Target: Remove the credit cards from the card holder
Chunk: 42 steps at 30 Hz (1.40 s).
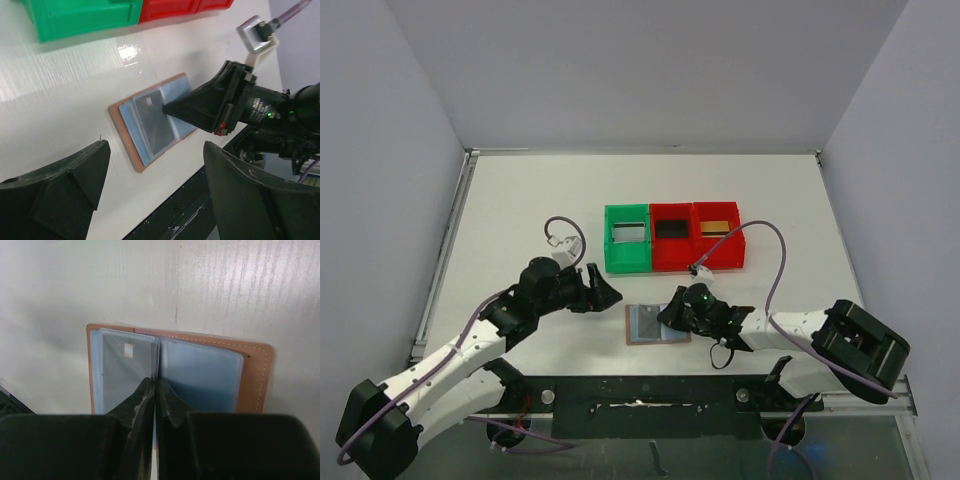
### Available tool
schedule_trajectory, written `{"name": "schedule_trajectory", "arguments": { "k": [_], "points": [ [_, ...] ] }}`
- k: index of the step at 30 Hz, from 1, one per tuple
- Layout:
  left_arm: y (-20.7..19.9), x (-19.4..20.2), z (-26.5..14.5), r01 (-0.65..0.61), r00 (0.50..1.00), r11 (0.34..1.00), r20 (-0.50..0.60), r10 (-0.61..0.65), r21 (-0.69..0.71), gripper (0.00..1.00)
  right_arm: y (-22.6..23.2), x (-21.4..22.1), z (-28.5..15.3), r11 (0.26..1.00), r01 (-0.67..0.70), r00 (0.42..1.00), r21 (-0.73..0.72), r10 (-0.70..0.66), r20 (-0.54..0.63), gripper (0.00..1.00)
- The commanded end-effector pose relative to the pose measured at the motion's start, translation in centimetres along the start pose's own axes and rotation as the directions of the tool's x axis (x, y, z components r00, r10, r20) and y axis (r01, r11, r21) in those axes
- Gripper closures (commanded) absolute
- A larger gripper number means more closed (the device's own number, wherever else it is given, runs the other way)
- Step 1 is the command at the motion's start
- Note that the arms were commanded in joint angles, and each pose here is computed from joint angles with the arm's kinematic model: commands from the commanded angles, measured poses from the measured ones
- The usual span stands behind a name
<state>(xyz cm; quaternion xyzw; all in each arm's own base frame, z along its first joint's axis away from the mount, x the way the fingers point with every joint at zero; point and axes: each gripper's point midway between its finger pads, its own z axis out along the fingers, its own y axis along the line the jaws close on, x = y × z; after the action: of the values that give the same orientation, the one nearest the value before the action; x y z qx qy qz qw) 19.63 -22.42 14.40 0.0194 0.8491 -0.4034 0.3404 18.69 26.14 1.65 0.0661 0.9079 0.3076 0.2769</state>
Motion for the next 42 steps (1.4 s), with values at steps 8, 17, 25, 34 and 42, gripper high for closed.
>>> {"name": "schedule_trajectory", "arguments": {
  "k": [8,17,25,34,42],
  "points": [
    [-1.4,2.3,4.0,0.042,0.999,0.999,-0.022,-0.041,0.024,0.39,-4.0,0.7,0.0,0.993,-0.020,1.000,0.116,0.020,0.005,0.99],
    [-1.8,4.3,5.7,0.088,0.995,0.994,-0.059,-0.084,0.060,0.54,-4.7,0.6,-0.5,0.993,-0.103,0.994,0.051,0.102,0.028,1.00],
    [-2.2,5.6,7.4,0.099,0.991,0.993,-0.092,-0.093,0.068,0.56,-5.3,0.9,-0.4,0.991,-0.123,0.992,0.052,0.122,0.023,1.00],
    [-1.2,7.1,8.4,0.111,0.987,0.994,-0.123,-0.107,0.020,0.56,-5.6,1.0,-0.4,0.990,-0.128,0.992,0.059,0.127,0.020,1.00],
    [-1.4,7.8,8.8,0.120,0.984,0.992,-0.136,-0.115,0.027,0.60,-5.4,1.1,-0.3,0.991,-0.124,0.992,0.054,0.124,0.011,1.00]
  ]
}}
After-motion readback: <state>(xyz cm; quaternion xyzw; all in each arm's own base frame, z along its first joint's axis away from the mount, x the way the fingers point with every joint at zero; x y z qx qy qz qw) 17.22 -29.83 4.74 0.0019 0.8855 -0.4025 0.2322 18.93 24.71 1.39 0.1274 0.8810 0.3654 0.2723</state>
